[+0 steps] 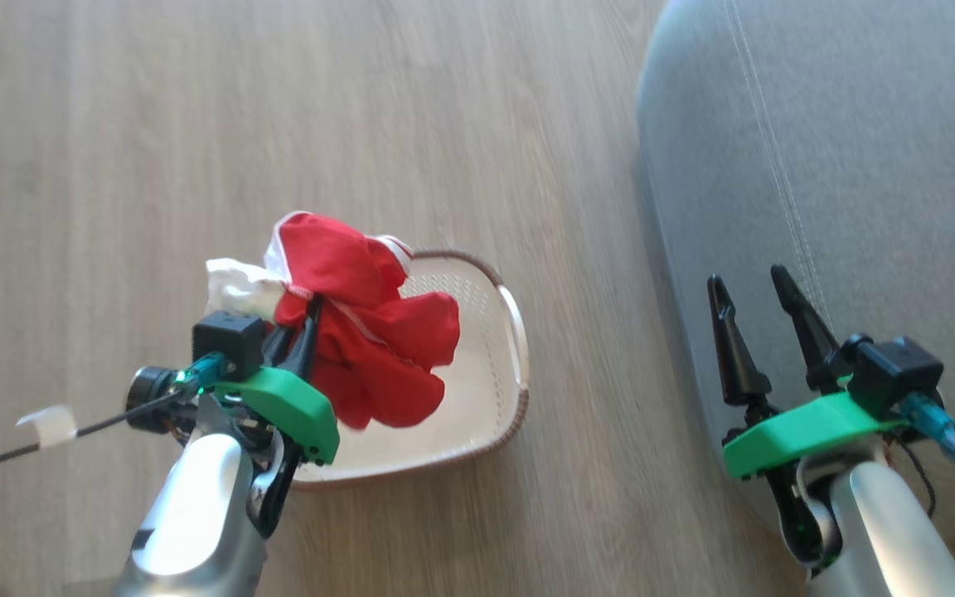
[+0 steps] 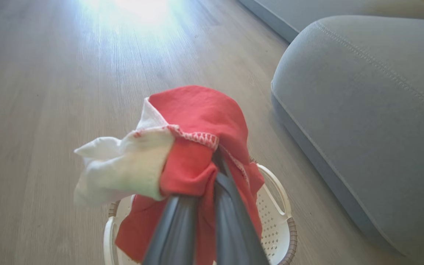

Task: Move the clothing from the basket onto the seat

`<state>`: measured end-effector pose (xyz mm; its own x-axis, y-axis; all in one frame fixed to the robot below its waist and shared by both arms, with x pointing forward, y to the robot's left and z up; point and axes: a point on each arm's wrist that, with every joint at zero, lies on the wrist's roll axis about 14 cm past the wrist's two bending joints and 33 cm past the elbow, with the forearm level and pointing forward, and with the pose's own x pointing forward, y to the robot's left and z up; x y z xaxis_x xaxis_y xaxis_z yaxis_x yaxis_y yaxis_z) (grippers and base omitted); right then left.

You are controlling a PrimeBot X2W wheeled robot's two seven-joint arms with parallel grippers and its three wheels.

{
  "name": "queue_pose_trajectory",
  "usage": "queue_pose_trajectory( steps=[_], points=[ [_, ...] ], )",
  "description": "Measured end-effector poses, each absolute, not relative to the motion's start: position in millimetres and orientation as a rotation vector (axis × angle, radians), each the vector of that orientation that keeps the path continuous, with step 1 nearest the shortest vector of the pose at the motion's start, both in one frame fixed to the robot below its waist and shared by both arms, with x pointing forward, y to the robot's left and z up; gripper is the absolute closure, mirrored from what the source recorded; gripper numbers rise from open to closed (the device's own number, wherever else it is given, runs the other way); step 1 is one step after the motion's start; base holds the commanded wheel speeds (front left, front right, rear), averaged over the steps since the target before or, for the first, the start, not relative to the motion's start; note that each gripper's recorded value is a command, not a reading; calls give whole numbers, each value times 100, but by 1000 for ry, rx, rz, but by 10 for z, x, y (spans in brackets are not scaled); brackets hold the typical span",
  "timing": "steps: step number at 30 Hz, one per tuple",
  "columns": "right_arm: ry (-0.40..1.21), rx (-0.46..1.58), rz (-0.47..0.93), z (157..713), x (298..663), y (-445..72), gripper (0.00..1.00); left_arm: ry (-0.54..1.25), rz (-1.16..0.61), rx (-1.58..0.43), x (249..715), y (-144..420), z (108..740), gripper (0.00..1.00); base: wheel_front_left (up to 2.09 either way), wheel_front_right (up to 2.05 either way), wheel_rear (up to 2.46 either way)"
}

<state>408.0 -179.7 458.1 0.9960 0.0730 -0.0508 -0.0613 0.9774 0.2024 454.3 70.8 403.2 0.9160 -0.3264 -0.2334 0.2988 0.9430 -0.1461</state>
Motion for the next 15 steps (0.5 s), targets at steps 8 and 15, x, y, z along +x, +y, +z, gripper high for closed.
queue_pose_trajectory(
  steps=[8,15],
  points=[
    [20,214,121,4752,3894,-1615,0,48,-240,-123,4282,1006,4740,100,0,0,0],
    [-20,216,140,4896,3747,-1558,0,-49,-171,-163,3973,1227,5055,100,0,0,0]
  ],
)
